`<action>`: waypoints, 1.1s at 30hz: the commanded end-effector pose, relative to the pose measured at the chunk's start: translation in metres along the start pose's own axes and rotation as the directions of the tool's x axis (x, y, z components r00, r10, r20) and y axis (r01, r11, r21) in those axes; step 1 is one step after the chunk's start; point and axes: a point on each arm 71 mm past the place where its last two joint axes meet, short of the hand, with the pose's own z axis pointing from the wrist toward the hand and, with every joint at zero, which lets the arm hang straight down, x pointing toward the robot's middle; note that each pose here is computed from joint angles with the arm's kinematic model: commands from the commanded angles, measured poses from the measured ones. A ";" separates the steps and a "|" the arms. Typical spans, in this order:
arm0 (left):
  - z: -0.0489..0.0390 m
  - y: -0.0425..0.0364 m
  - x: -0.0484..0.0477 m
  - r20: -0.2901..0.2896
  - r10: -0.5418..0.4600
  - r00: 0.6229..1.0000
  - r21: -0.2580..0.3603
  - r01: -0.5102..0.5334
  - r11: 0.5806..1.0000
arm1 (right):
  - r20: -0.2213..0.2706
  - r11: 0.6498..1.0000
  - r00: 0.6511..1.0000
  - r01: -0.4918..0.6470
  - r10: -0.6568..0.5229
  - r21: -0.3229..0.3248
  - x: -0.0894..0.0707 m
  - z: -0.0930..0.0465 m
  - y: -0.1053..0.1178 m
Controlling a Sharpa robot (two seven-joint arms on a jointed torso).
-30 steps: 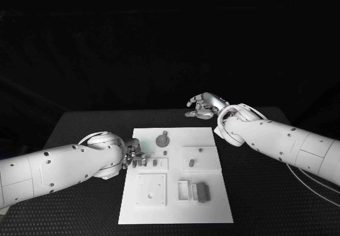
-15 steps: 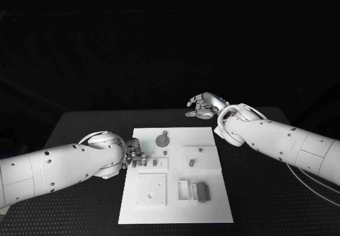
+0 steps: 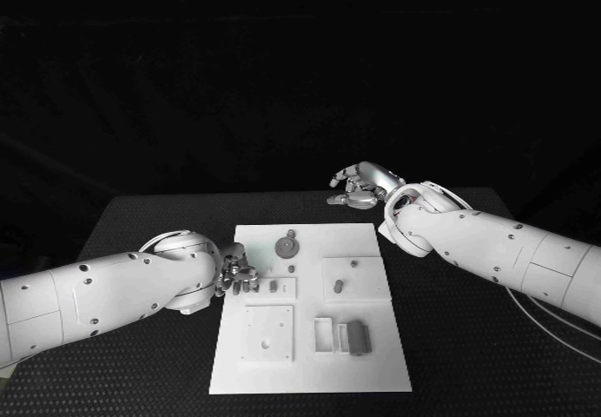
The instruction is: Assemble the parts on the task board
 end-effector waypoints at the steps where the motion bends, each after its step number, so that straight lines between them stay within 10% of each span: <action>1: 0.0020 0.0000 0.0131 -0.056 -0.009 0.998 -0.016 0.008 1.000 | -0.011 1.000 1.000 0.000 0.000 -0.005 0.001 0.000 0.001; 33: 0.0023 -0.0125 0.0155 -0.019 0.074 0.997 0.011 -0.074 0.997 | -0.014 1.000 1.000 0.000 0.000 -0.003 0.001 -0.001 0.000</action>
